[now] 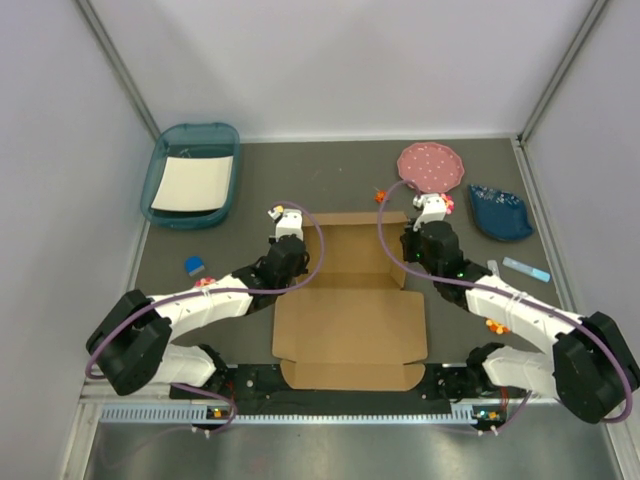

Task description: Fold the paper box

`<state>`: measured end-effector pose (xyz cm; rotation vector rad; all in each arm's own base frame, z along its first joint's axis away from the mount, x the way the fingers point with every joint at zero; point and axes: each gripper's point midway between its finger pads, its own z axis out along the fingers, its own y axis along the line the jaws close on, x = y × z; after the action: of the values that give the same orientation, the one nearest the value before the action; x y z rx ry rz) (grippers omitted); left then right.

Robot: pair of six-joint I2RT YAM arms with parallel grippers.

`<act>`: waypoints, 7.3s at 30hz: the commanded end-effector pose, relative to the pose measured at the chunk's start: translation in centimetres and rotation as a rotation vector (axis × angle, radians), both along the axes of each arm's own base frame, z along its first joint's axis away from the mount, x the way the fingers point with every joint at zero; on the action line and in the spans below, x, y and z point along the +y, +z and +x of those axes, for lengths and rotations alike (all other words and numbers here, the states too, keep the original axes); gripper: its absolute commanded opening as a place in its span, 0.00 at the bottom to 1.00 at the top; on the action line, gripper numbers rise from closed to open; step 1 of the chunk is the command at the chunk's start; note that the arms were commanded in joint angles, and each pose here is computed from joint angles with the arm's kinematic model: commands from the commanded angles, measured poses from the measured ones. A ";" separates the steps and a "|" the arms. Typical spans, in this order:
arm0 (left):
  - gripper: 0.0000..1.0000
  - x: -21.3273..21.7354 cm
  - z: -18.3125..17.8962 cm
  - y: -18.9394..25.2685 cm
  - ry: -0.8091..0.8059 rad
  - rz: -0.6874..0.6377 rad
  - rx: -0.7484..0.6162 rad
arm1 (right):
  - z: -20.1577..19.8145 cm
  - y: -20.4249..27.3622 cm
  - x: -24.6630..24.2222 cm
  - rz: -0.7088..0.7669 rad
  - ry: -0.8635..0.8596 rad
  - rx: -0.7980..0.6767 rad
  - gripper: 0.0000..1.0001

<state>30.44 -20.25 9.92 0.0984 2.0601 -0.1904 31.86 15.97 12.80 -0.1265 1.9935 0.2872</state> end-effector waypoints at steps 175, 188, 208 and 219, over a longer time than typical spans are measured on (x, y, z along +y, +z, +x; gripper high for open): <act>0.61 -3.1 -4.9 4.5 -0.250 -0.234 -0.229 | 0.4 1.2 -4.1 0.368 -0.199 -0.042 0.65; 0.78 -1.0 -5.8 17.4 -0.198 -0.546 -0.500 | 0.1 0.1 -4.2 0.341 -0.193 -0.016 0.65; 0.69 -6.1 2.7 15.1 -0.496 -0.782 -0.201 | -0.3 0.0 -4.0 0.331 -0.170 -0.009 0.65; 0.55 -4.8 4.2 9.1 -0.376 -0.677 -0.098 | -0.8 -1.5 -4.4 0.312 -0.189 0.021 0.63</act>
<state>34.57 -24.62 20.67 0.0488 1.7192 -1.0920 32.93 13.19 17.89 0.2688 1.7333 0.6139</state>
